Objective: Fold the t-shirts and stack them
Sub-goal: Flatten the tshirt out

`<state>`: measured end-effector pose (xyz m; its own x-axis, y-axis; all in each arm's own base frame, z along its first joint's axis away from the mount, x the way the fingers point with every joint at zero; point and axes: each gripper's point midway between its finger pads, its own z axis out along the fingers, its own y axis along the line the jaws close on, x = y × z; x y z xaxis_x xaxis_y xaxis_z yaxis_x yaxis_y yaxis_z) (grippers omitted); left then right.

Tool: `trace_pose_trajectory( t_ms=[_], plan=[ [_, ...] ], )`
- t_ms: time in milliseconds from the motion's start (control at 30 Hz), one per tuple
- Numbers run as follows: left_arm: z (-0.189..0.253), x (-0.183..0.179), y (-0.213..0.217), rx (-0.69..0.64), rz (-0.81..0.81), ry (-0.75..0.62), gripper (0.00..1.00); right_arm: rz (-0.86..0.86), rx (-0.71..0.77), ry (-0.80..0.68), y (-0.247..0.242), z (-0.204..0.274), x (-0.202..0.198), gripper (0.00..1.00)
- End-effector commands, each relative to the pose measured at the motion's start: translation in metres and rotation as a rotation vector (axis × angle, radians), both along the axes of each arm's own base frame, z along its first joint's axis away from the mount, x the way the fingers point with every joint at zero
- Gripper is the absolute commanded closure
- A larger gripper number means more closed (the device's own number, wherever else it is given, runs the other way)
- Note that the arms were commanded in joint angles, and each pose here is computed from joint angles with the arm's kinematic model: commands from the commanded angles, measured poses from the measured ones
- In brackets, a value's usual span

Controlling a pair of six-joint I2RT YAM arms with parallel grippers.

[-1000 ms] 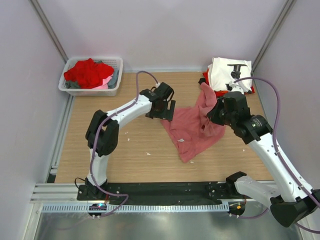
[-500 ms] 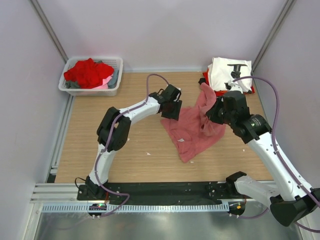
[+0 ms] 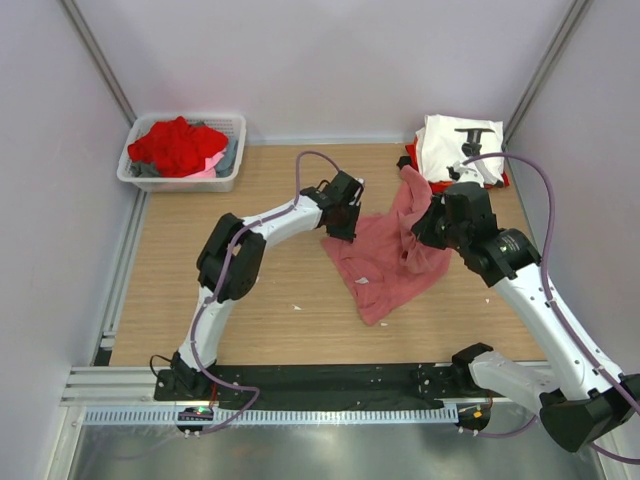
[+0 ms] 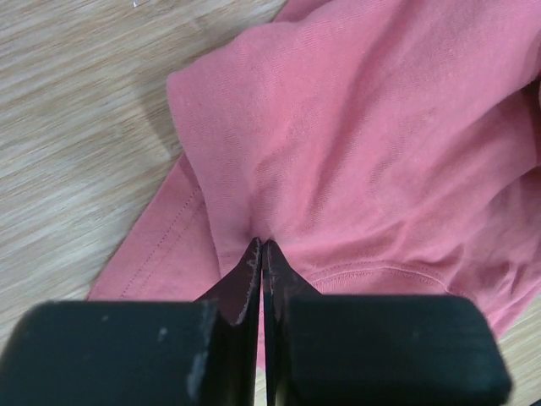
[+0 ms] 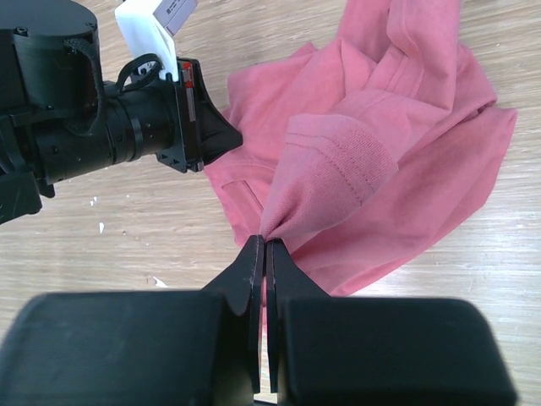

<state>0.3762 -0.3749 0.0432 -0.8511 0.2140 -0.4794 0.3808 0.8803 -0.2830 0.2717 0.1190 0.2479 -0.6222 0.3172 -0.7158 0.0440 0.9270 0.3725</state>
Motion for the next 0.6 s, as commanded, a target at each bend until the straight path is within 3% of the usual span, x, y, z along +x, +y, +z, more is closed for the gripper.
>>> trace_pose_trajectory(
  t_ms=[0,67,200,333,433,500,533,567],
  plan=[
    [0.059,0.006,-0.008,-0.082,-0.017,-0.104,1.0,-0.008,-0.006,-0.068,-0.003,0.017,0.007,0.99],
    [0.085,0.01,0.004,-0.048,0.017,-0.15,1.0,-0.019,-0.029,-0.091,-0.008,0.03,0.01,0.99],
    [0.181,0.014,0.042,-0.019,0.085,-0.327,1.0,-0.05,-0.062,-0.154,-0.021,0.073,0.015,0.99],
    [0.312,-0.011,0.101,-0.053,0.164,-0.566,1.0,-0.123,-0.102,-0.245,-0.043,0.127,0.007,0.99],
    [0.37,-0.046,0.149,-0.065,0.221,-0.669,1.0,-0.206,-0.102,-0.325,-0.065,0.165,-0.007,0.99],
    [0.383,-0.065,0.172,-0.055,0.226,-0.72,1.0,-0.234,-0.073,-0.355,-0.073,0.168,-0.023,0.99],
    [0.36,-0.07,0.18,-0.007,0.219,-0.693,0.99,-0.247,-0.061,-0.361,-0.075,0.163,-0.027,0.99],
    [0.368,-0.09,0.2,-0.037,0.244,-0.726,1.0,-0.266,-0.074,-0.331,-0.082,0.137,-0.036,0.99]
  ],
)
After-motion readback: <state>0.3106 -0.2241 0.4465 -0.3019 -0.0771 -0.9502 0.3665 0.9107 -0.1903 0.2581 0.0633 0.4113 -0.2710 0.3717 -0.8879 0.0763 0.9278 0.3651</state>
